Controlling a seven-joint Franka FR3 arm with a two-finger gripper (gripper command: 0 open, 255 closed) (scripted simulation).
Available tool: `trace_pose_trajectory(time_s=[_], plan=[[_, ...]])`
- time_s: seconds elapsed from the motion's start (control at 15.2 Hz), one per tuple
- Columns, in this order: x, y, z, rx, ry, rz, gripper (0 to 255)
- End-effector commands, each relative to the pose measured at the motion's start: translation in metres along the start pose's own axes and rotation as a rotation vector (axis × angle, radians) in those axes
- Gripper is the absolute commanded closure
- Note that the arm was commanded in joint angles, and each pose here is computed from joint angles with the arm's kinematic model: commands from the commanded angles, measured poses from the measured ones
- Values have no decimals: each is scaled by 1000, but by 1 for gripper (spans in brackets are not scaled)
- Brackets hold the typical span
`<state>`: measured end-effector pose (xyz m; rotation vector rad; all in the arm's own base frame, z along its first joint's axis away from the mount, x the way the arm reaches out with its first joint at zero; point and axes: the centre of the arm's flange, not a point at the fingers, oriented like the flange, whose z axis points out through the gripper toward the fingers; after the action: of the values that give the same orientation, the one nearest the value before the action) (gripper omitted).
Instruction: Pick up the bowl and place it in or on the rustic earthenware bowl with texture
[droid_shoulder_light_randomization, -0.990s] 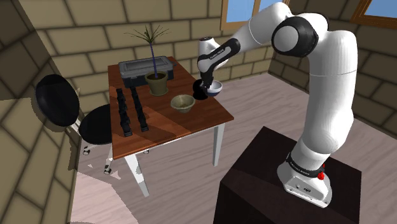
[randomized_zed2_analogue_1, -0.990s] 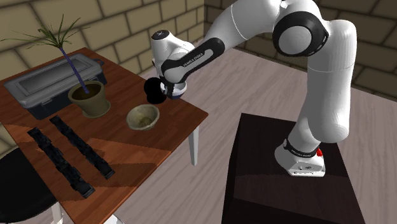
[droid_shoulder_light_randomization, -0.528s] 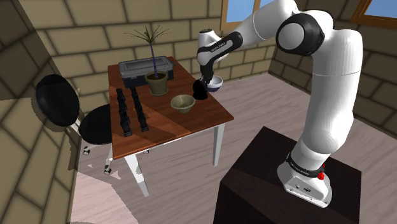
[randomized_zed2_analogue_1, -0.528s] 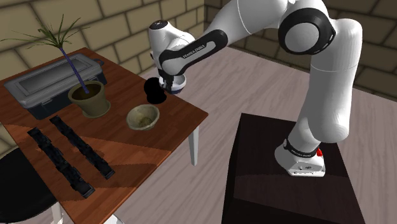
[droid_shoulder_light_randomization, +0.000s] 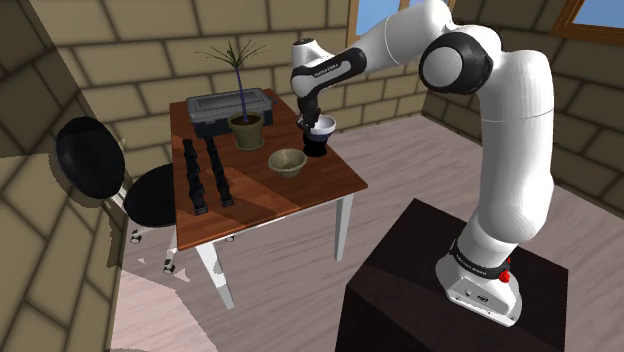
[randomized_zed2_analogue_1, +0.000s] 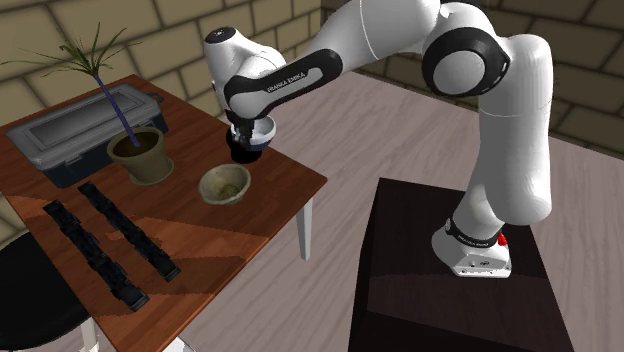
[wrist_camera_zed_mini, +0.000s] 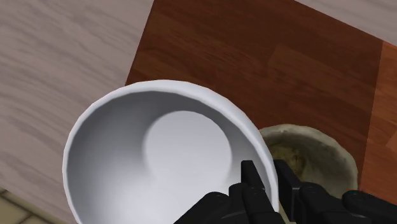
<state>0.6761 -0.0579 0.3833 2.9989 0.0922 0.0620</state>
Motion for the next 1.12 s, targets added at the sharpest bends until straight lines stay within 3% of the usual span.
trace_pose_trajectory(time_s=[0.0, 0.53, 1.06], plan=[[17, -20, -4, 0, 0, 1, 255], [91, -96, -24, 0, 0, 1, 255], [89, -102, 18, 0, 0, 1, 255]])
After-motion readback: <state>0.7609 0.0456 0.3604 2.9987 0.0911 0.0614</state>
